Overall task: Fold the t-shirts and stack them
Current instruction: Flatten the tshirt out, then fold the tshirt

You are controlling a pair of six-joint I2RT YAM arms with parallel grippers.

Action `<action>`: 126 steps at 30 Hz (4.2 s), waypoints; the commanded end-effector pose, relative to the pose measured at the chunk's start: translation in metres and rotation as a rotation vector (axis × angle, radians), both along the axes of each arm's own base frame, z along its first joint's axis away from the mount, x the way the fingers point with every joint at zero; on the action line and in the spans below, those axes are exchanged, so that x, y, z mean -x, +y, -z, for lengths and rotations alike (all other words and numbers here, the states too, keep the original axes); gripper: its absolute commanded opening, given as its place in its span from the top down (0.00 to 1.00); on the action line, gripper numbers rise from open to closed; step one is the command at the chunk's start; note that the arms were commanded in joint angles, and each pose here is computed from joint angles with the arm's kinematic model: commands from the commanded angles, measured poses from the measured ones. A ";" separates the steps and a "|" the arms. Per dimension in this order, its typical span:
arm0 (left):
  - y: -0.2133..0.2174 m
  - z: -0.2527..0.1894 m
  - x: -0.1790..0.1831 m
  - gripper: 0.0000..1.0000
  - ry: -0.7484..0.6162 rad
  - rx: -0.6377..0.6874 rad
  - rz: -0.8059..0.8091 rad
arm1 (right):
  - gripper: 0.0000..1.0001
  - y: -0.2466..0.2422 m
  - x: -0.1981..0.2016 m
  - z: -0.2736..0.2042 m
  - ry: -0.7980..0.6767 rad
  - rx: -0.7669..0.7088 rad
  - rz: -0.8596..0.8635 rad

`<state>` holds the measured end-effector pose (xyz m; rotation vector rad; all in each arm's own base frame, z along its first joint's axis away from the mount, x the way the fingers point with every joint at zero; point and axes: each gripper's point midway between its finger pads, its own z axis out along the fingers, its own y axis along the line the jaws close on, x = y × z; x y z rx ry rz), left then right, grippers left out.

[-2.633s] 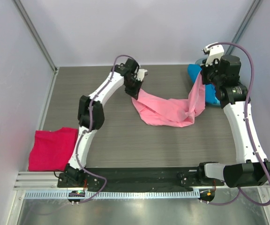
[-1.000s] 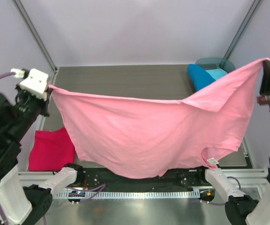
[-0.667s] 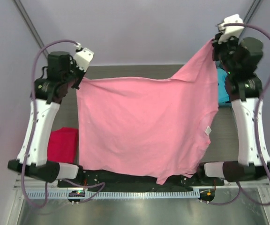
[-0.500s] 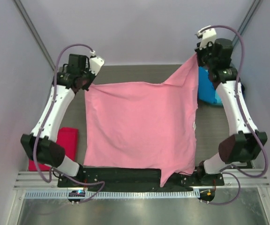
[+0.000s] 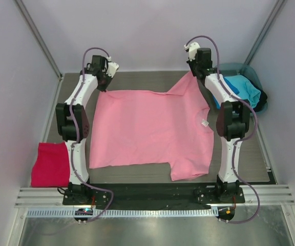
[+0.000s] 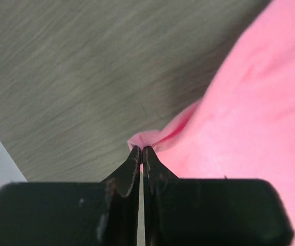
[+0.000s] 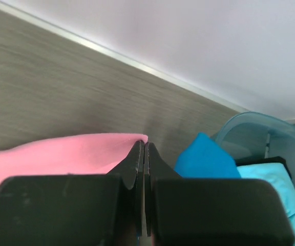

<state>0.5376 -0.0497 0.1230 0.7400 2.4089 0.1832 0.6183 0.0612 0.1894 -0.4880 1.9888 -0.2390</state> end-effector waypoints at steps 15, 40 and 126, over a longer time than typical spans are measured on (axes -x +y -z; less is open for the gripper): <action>0.011 -0.067 -0.074 1.00 -0.306 -0.012 -0.098 | 0.99 -0.013 -0.076 -0.071 -0.329 0.012 0.099; 0.005 -0.059 -0.053 1.00 -0.282 0.029 -0.037 | 0.99 -0.010 -0.006 -0.087 -0.230 -0.023 0.057; 0.058 0.027 0.068 0.75 0.002 -0.098 -0.204 | 0.65 0.057 0.265 -0.028 0.263 -0.300 -0.180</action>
